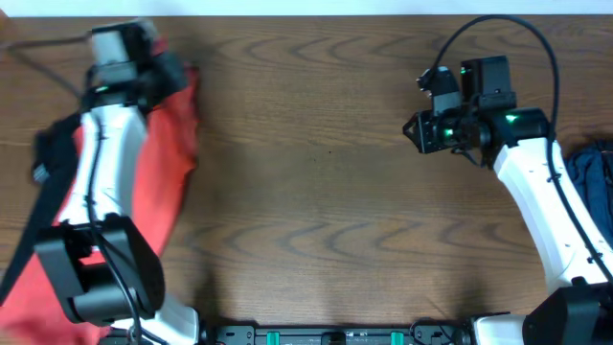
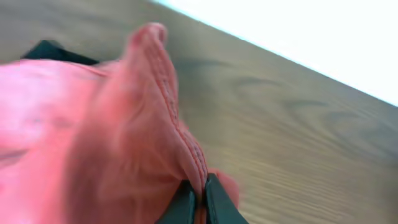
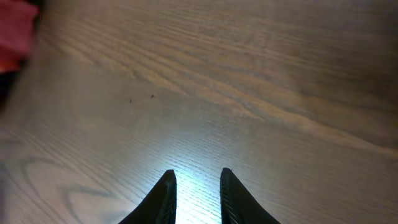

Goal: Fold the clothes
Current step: 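Lift the orange shirt with the left gripper and drag it toward center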

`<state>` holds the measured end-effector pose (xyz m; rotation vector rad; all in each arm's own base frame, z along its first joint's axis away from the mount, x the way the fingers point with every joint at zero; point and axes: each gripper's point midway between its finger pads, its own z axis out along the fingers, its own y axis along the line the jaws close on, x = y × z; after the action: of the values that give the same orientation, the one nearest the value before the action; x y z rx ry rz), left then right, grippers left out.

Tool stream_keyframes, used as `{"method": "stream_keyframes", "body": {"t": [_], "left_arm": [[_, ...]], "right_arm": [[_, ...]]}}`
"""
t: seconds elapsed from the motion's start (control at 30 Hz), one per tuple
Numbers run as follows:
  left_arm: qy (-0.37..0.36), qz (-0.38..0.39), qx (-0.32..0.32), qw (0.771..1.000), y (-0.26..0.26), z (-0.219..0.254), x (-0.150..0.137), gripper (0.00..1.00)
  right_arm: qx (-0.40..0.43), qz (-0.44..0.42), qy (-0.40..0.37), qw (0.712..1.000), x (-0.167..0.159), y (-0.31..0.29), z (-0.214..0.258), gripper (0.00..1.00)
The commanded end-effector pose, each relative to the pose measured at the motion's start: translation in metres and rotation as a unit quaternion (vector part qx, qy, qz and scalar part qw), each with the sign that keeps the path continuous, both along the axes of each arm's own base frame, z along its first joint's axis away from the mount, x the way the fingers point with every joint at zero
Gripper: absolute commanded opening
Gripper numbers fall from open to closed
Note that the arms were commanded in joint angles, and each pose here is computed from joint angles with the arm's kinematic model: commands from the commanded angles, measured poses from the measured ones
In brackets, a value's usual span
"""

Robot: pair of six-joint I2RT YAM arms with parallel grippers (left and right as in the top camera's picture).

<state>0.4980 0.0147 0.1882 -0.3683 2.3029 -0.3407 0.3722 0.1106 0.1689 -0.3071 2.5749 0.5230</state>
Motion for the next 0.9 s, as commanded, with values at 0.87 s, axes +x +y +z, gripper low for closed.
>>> {"method": "stream_keyframes", "body": {"t": [0.87], "left_arm": [[-0.157,-0.136,-0.005,0.978,-0.106,0.159,-0.053,0.07]], "right_arm": [[0.047,-0.029,0.009,0.998,0.004,-0.014,0.010,0.22]]}}
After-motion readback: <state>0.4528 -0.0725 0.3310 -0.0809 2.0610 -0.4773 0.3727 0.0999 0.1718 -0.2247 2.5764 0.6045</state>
